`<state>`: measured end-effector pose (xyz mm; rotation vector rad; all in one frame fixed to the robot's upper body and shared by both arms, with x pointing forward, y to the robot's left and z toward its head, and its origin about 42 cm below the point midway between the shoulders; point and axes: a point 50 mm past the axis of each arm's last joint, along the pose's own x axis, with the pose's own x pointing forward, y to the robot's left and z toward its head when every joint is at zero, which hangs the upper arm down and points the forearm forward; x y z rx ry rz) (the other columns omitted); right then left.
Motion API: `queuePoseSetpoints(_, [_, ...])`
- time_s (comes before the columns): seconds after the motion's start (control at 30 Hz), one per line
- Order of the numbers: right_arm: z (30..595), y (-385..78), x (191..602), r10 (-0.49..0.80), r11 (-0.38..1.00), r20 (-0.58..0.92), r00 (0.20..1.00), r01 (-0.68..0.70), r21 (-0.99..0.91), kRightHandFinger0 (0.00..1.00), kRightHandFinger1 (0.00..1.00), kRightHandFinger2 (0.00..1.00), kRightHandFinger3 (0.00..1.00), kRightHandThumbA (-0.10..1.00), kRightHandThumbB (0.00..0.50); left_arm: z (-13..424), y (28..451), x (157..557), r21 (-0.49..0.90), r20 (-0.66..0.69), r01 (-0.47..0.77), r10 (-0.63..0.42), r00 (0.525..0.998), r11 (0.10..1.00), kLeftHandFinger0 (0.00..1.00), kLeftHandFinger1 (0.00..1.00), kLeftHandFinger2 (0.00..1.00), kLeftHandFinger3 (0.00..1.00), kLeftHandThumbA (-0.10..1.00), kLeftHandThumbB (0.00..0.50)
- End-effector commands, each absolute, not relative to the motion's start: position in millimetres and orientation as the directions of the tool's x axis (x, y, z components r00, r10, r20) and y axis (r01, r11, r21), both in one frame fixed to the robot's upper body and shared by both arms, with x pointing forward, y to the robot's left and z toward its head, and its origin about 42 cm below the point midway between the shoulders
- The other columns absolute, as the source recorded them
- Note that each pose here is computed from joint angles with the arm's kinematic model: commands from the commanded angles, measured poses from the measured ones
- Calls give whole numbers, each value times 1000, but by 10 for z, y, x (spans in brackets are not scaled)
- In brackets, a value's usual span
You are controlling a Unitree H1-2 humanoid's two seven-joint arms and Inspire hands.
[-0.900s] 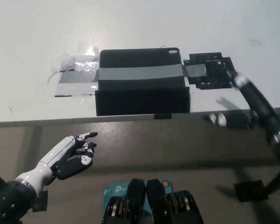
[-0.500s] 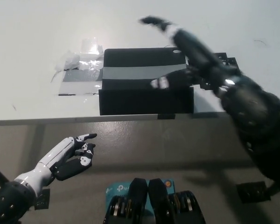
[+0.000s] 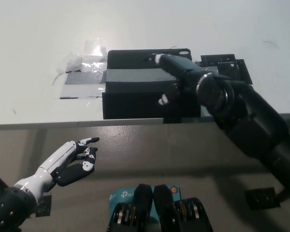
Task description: The robot uses its right hand to pull the cover of a folded tablet cover kept in the middle of the desk
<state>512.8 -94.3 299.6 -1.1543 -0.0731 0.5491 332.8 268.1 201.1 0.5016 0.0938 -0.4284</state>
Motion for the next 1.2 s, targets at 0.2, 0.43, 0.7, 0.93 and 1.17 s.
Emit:
queuePoseSetpoints(0.2, [3153,-930,5382,415,246,-139,899,-257,-935,1000,1000,1000,1000,1000,500,2189,2697,3376,479,-167,421,-391,905,770,861,900,1000,1000,1000,57])
queuePoseSetpoints(0.43, [2736,-647,5205,471,218,-215,856,-349,-912,1000,1000,1000,1000,1000,500,2205,2716,3401,486,-164,411,-382,910,771,867,901,1000,1000,1000,87])
queuePoseSetpoints(0.7, [2757,-445,4888,569,118,-214,794,-337,-934,1000,1000,1000,1000,1000,500,2232,2713,3395,489,-154,407,-383,911,771,864,901,1000,1000,1000,74])
queuePoseSetpoints(0.93, [2730,-710,4820,557,58,-217,802,-298,-953,1000,1000,1000,1000,1000,500,2254,2740,3435,490,-151,398,-374,915,776,859,886,1000,1000,1000,70])
queuePoseSetpoints(1.17, [2561,-995,4778,512,50,-265,817,-335,-941,1000,1000,949,961,1000,408,2279,2745,3462,497,-148,395,-373,916,773,880,900,1000,1000,1000,76])
